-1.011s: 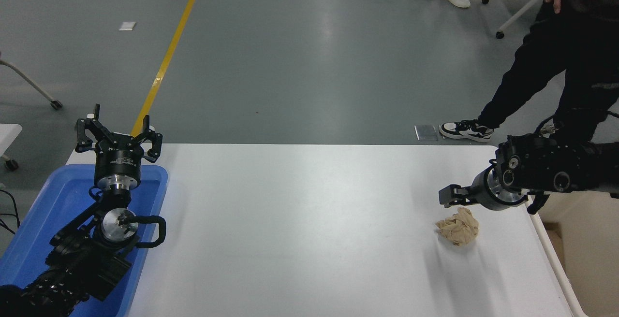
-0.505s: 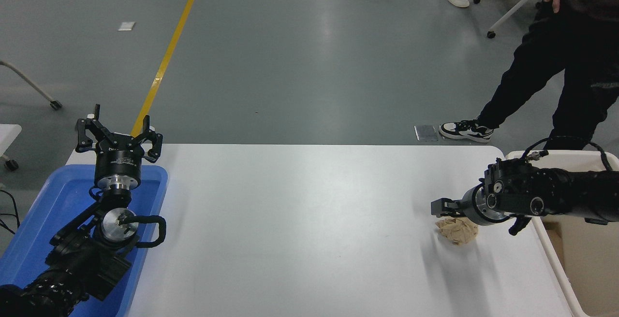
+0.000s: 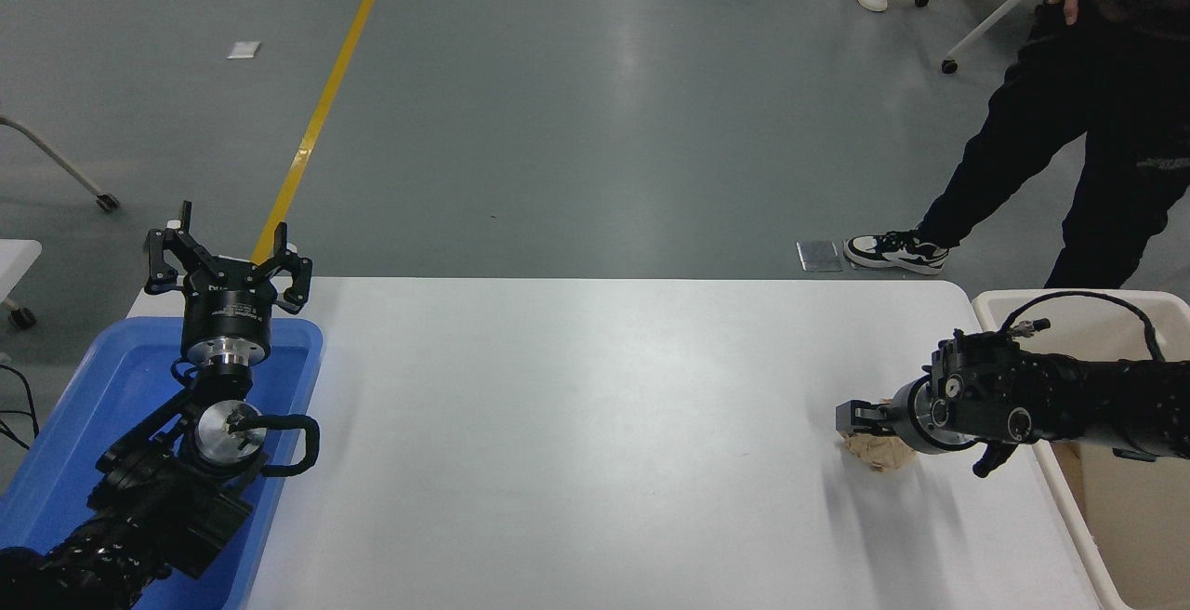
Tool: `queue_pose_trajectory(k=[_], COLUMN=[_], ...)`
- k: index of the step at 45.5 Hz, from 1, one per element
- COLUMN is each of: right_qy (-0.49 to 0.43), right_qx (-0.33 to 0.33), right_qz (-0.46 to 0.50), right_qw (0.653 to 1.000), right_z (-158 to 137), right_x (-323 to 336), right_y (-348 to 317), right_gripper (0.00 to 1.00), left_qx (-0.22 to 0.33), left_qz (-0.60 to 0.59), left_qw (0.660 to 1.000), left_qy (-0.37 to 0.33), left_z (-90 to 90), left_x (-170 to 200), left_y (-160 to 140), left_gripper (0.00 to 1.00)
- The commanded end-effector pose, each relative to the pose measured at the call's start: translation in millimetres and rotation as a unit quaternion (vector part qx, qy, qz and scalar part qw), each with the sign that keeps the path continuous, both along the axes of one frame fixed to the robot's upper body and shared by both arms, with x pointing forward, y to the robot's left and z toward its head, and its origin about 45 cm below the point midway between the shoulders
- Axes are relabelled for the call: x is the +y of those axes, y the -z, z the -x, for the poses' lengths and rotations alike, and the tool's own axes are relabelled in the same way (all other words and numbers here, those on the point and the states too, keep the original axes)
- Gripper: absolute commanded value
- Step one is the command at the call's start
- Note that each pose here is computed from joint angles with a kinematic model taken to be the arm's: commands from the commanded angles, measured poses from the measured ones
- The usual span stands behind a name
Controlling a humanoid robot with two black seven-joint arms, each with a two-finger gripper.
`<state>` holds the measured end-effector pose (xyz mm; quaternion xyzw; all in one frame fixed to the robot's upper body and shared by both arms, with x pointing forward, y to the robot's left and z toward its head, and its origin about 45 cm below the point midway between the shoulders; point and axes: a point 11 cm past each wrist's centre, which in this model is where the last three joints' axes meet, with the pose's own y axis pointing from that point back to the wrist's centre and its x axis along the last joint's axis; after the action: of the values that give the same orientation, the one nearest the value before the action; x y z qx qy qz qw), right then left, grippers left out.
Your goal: Pick up paper ball place in dustbin
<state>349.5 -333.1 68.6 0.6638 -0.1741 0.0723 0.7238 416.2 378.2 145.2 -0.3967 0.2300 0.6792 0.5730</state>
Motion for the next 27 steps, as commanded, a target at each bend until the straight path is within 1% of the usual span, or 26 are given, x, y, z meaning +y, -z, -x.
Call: queue_pose_trajectory(k=[1, 5, 10, 13, 17, 18, 25, 27], right_qy=[-0.001, -0.008, -0.020, -0.025, -0.034, -0.036, -0.042, -0.043], right_qx=[0.006, 0.011, 0.013, 0.003, 0.003, -0.001, -0.018, -0.022], right_qz=[-0.002, 0.002, 0.008, 0.012, 0.020, 0.028, 0.034, 0.035], right_qw=[1.000, 1.000, 1.000, 1.000, 0.999, 0.999, 0.998, 0.998], right_z=[1, -2, -11, -21, -27, -29, -24, -20], right_x=[1, 0, -3, -7, -14, -21, -28, -28], right_y=[-1, -8, -33, -60, -97, -118, -182, -215], right_gripper=[0.00, 0.00, 0.00, 0.00, 0.00, 0.00, 0.00, 0.00], left_qx=[0.000, 0.000, 0.000, 0.000, 0.000, 0.000, 0.000, 0.000], left_qz=[0.000, 0.000, 0.000, 0.000, 0.000, 0.000, 0.000, 0.000], left_qw=[1.000, 1.000, 1.000, 1.000, 1.000, 1.000, 1.000, 1.000], left_qy=[0.000, 0.000, 0.000, 0.000, 0.001, 0.001, 0.001, 0.001], left_z=[0.0, 0.0, 0.0, 0.0, 0.0, 0.0, 0.0, 0.0], left_x=[0, 0, 0, 0, 0, 0, 0, 0], left_y=[0, 0, 0, 0, 0, 0, 0, 0], left_gripper=[0.99, 0.99, 0.99, 0.99, 0.99, 0.99, 0.99, 0.99])
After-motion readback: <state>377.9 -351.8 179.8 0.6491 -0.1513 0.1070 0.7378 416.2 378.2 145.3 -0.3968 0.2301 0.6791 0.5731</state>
